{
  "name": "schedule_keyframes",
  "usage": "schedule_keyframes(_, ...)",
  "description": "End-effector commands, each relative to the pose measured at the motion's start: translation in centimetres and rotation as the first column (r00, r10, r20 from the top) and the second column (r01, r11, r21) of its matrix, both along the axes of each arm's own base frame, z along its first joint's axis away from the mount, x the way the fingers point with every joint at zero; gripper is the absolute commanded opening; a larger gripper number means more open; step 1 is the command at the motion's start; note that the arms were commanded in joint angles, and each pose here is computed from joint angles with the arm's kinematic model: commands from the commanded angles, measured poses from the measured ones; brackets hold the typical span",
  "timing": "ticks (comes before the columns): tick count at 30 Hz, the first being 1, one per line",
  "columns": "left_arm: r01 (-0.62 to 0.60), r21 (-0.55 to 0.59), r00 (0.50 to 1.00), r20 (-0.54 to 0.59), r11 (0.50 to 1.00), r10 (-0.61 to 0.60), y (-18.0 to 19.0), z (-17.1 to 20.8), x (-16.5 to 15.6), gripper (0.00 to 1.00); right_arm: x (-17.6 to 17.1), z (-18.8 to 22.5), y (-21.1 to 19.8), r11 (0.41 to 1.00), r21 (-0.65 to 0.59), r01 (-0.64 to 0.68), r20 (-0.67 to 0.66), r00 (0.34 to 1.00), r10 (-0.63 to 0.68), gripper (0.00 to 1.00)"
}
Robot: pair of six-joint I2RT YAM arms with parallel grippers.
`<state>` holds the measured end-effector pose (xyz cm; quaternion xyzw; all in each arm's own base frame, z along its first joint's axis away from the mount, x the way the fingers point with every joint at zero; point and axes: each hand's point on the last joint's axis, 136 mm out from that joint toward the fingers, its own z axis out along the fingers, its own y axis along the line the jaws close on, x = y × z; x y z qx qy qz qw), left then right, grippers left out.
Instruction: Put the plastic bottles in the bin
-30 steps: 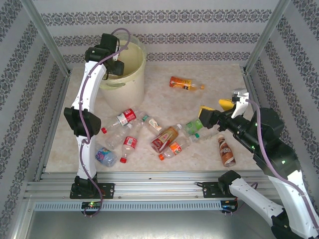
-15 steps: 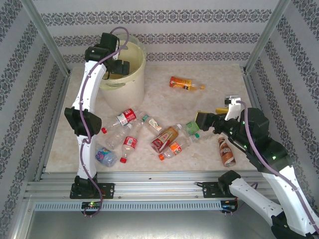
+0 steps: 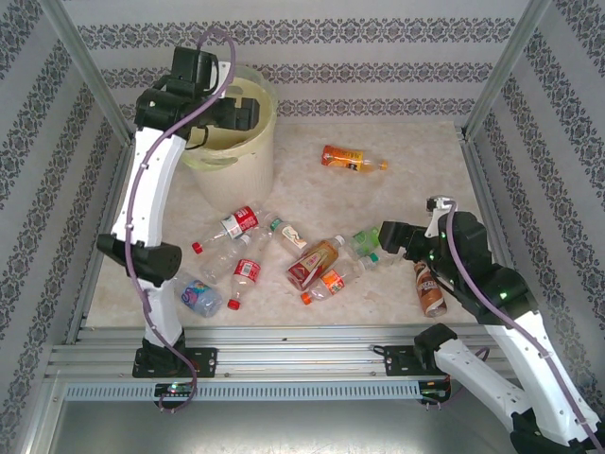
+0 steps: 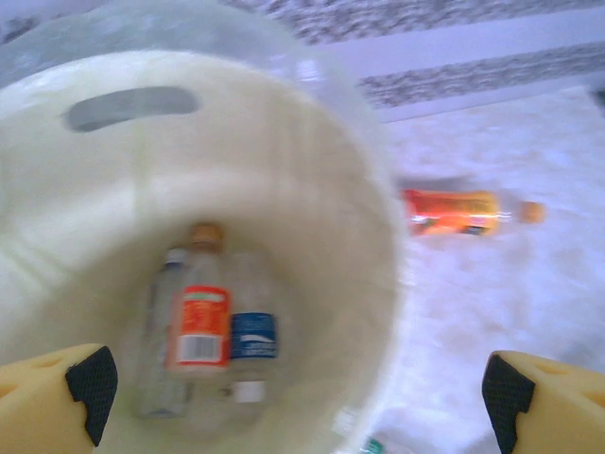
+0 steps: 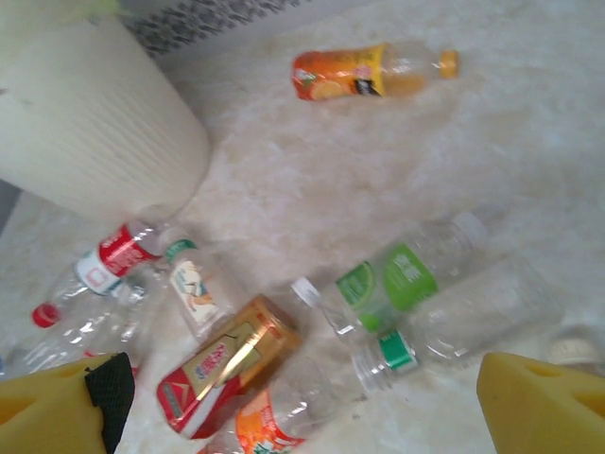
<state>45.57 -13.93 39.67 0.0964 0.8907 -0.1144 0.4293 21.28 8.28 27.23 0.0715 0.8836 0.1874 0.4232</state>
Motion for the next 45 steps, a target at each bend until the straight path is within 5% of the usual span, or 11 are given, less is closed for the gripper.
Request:
schedule_keyframes(1,0.175,-0.118,0.984,0.046,0.977,-0.171,-4.4,1.3,-2.1,1.00,-0.1,-2.4,-1.9,0.994,-0.040,0.097,-0.085,0.991,-0.100,0.94)
schedule_keyframes(6,0.412,-0.236,0.911,0.139,0.880,-0.389,-9.9,2.3,-7.2,1.00,0.3,-6.2,-5.0,0.968,-0.130,0.215,-0.192,0.952,-0.237,0.95)
schedule_keyframes(9,0.548,-0.372,0.835,0.199,0.749,-0.512,-12.7,1.7,-10.2,1.00,1.1,-8.7,-6.3,0.952,-0.144,0.270,-0.241,0.923,-0.298,0.97)
schedule_keyframes(12,0.603,-0.469,0.791,0.240,0.646,-0.563,-14.2,0.2,-12.3,1.00,1.7,-10.7,-7.0,0.945,-0.143,0.296,-0.291,0.900,-0.326,0.98)
schedule_keyframes(16,0.630,-0.518,0.752,0.217,0.579,-0.623,-15.6,-2.5,-14.4,1.00,1.8,-12.7,-8.7,0.918,-0.216,0.332,-0.341,0.856,-0.389,0.98)
schedule_keyframes(22,0.661,-0.504,0.707,0.169,0.556,-0.687,-17.3,-5.4,-16.6,1.00,1.7,-15.4,-10.5,0.892,-0.295,0.343,-0.411,0.797,-0.443,0.98)
schedule_keyframes(45,0.668,-0.501,0.686,0.127,0.550,-0.717,-18.2,-7.3,-18.2,1.00,2.0,-21.9,-10.9,0.895,-0.343,0.285,-0.579,0.686,-0.440,0.86)
